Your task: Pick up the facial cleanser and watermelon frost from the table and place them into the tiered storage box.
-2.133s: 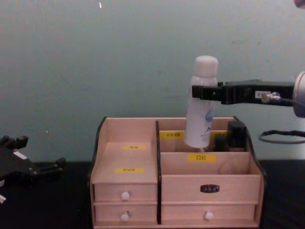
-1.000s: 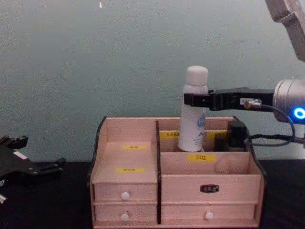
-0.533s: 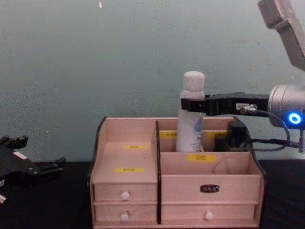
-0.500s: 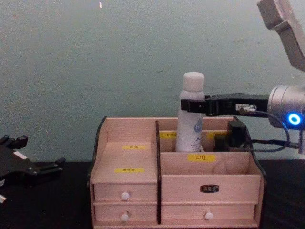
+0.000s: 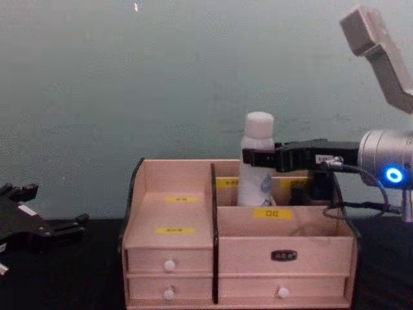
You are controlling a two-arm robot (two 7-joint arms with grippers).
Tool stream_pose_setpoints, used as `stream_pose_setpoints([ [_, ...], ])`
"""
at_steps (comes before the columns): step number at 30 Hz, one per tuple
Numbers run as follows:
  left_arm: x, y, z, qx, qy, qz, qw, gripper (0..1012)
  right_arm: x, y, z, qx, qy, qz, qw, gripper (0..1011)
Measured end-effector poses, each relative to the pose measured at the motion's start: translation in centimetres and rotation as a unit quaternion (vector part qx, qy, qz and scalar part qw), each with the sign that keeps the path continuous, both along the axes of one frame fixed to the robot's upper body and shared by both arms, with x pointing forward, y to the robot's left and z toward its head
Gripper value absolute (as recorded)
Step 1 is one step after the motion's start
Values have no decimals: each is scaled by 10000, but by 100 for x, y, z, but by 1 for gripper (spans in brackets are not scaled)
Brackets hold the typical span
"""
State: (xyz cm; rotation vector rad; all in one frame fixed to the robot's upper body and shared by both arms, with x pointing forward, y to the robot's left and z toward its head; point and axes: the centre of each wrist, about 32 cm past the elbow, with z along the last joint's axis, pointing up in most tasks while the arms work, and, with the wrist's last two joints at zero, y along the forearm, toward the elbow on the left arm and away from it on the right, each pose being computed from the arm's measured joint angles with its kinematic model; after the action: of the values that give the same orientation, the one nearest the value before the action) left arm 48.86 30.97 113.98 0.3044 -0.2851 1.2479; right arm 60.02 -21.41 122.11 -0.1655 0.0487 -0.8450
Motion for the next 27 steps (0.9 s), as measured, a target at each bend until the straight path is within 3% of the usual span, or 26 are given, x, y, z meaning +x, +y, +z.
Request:
stream_pose_setpoints([
  [27, 0, 0, 0, 0, 0, 0, 10000, 1001, -1, 32, -178, -154, 183, -53, 9997, 589],
])
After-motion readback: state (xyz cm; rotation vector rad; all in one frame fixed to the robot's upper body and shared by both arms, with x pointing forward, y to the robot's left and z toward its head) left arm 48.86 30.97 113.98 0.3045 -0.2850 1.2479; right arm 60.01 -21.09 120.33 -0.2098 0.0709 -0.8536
